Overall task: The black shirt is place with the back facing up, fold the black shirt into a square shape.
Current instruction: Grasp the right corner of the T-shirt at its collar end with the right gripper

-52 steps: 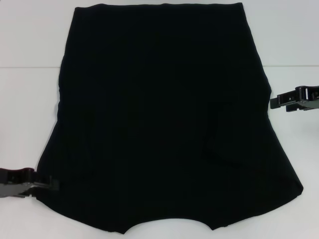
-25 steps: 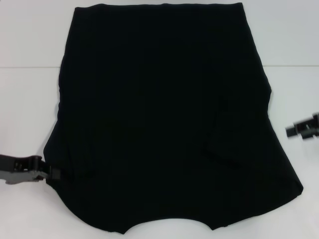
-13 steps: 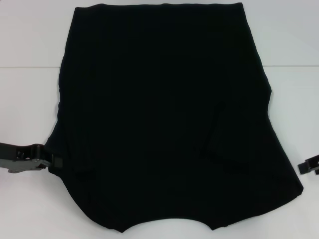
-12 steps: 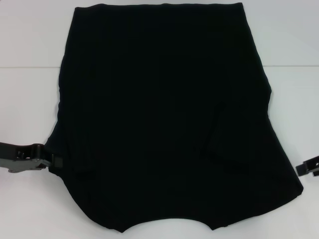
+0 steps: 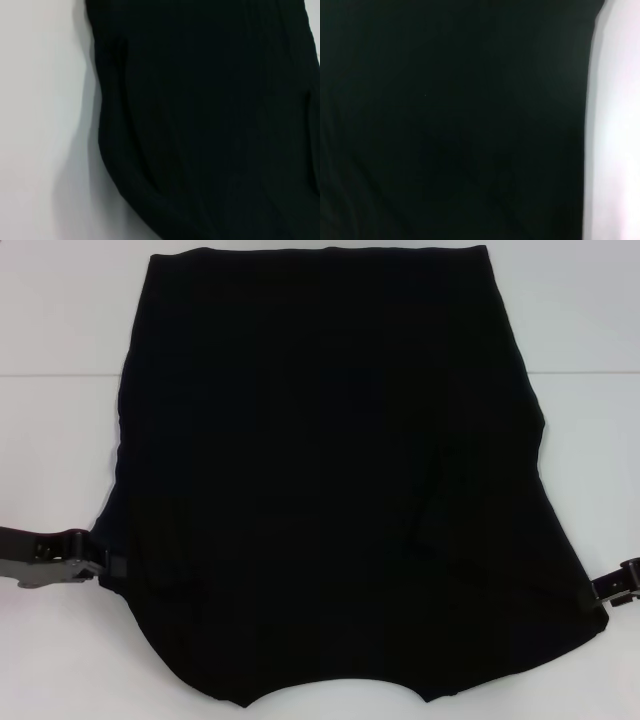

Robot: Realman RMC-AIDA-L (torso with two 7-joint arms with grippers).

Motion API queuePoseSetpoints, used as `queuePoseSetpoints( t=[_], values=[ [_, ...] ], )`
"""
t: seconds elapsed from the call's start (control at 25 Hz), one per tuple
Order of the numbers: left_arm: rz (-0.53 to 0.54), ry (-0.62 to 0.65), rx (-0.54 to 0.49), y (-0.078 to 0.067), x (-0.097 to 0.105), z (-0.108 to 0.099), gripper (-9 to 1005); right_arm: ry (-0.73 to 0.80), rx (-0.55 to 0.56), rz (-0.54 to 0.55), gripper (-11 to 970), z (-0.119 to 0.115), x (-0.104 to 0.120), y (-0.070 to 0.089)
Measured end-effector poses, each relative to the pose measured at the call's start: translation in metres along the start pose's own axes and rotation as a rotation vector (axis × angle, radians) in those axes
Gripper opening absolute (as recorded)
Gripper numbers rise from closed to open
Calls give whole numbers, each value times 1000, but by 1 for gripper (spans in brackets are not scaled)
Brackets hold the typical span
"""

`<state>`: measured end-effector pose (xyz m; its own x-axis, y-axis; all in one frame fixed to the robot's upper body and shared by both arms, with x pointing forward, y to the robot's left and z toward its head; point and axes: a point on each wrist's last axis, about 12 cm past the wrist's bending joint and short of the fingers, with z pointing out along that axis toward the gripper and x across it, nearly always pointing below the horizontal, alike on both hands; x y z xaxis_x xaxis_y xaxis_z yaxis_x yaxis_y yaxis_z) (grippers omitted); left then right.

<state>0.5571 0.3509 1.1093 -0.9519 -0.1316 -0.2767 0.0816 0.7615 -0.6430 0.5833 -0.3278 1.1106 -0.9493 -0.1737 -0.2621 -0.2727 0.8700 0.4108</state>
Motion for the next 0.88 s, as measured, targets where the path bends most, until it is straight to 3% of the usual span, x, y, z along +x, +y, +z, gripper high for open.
queuePoseSetpoints(
  t=[0.88],
  values=[
    [-6, -7, -5, 2, 0, 1, 70, 11, -38, -37, 583, 19, -6, 21]
  ],
)
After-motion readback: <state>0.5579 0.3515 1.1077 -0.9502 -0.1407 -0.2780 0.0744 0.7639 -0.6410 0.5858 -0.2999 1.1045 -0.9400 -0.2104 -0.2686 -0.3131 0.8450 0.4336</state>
